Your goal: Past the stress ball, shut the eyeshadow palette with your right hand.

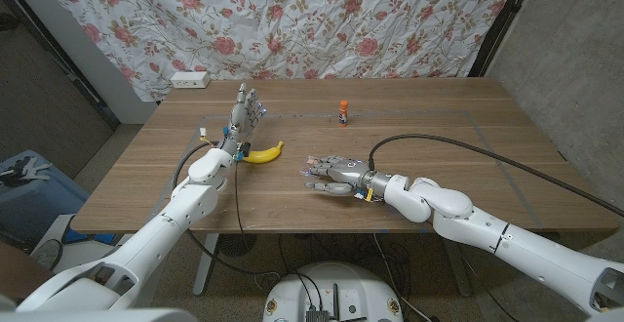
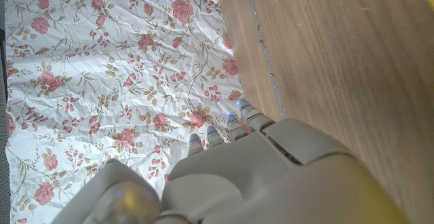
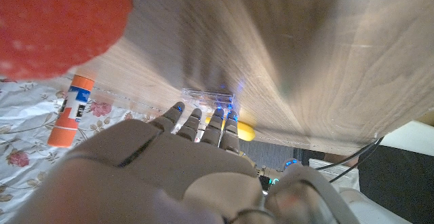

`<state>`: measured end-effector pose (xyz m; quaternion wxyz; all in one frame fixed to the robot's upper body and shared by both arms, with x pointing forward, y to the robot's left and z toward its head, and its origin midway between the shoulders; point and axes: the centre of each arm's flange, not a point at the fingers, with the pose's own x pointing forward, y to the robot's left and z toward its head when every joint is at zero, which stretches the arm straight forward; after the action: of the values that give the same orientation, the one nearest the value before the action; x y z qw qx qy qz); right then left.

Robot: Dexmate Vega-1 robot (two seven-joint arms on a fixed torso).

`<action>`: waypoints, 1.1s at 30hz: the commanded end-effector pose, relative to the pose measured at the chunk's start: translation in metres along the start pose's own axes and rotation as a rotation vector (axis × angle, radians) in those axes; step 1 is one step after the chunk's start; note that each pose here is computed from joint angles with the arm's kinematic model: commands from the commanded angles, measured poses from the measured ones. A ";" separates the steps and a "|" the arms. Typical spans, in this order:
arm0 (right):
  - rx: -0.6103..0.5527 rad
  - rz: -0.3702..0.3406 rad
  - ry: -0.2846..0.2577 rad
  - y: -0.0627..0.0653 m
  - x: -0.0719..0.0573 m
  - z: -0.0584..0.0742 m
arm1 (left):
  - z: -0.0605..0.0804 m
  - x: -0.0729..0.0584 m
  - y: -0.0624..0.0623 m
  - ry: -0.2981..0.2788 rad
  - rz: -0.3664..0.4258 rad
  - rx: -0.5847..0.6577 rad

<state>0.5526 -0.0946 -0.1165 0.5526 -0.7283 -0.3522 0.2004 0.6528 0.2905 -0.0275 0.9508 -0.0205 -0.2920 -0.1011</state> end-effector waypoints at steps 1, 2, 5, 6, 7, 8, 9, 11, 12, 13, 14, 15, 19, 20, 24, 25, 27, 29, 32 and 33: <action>-0.004 -0.044 0.000 -0.008 -0.001 0.000 | 0.000 0.000 0.000 0.000 0.000 0.000; -0.003 -0.047 -0.001 -0.008 -0.001 0.000 | 0.000 0.000 0.000 0.000 0.000 0.000; -0.001 -0.059 0.002 -0.012 -0.002 0.000 | 0.000 0.000 0.000 0.000 0.000 0.000; 0.000 -0.065 0.003 -0.013 -0.003 0.001 | 0.000 0.000 0.000 0.000 0.000 0.000; 0.002 -0.070 0.003 -0.014 -0.003 0.001 | 0.000 0.000 0.000 0.000 0.000 0.000; 0.006 -0.070 0.003 -0.014 -0.003 0.001 | 0.000 0.000 0.000 0.000 0.000 0.000; 0.007 -0.074 0.002 -0.015 -0.004 0.001 | 0.000 0.000 0.000 0.000 0.000 0.000; 0.009 -0.081 -0.001 -0.017 -0.005 0.002 | 0.000 0.000 0.000 0.000 0.000 0.000; 0.016 -0.086 -0.002 -0.018 -0.005 0.002 | 0.000 0.000 0.000 0.000 0.000 0.000; 0.020 -0.090 -0.002 -0.019 -0.005 0.002 | 0.000 0.000 0.000 0.000 0.000 0.000; 0.020 -0.093 -0.002 -0.020 -0.006 0.003 | 0.000 0.000 0.000 0.000 0.000 0.000; 0.022 -0.100 -0.004 -0.022 -0.006 0.003 | 0.000 0.000 0.000 0.000 0.000 0.000; 0.037 -0.131 -0.005 -0.028 -0.008 0.005 | 0.000 0.000 0.000 0.000 0.000 0.000; 0.046 -0.148 -0.004 -0.031 -0.009 0.005 | 0.000 0.000 0.000 0.000 0.000 0.000; 0.076 -0.185 -0.002 -0.034 -0.010 0.005 | 0.000 0.000 0.000 0.000 0.000 0.000; 0.097 -0.194 0.003 -0.035 -0.011 0.005 | 0.000 0.000 0.000 0.000 0.000 0.000; 0.122 -0.202 0.004 -0.036 -0.011 0.004 | 0.000 0.000 0.000 0.000 0.000 0.000; 0.138 -0.216 0.007 -0.037 -0.011 0.004 | 0.000 0.000 0.000 0.000 0.000 0.000; 0.174 -0.229 0.000 -0.038 -0.011 0.004 | 0.000 0.000 0.000 0.000 0.000 0.000; 0.203 -0.257 -0.002 -0.039 -0.012 0.004 | 0.000 0.000 0.000 0.000 0.000 0.000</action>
<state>0.5355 -0.0944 -0.0903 0.5963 -0.6751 -0.4007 0.1677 0.6528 0.2904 -0.0275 0.9508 -0.0205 -0.2920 -0.1011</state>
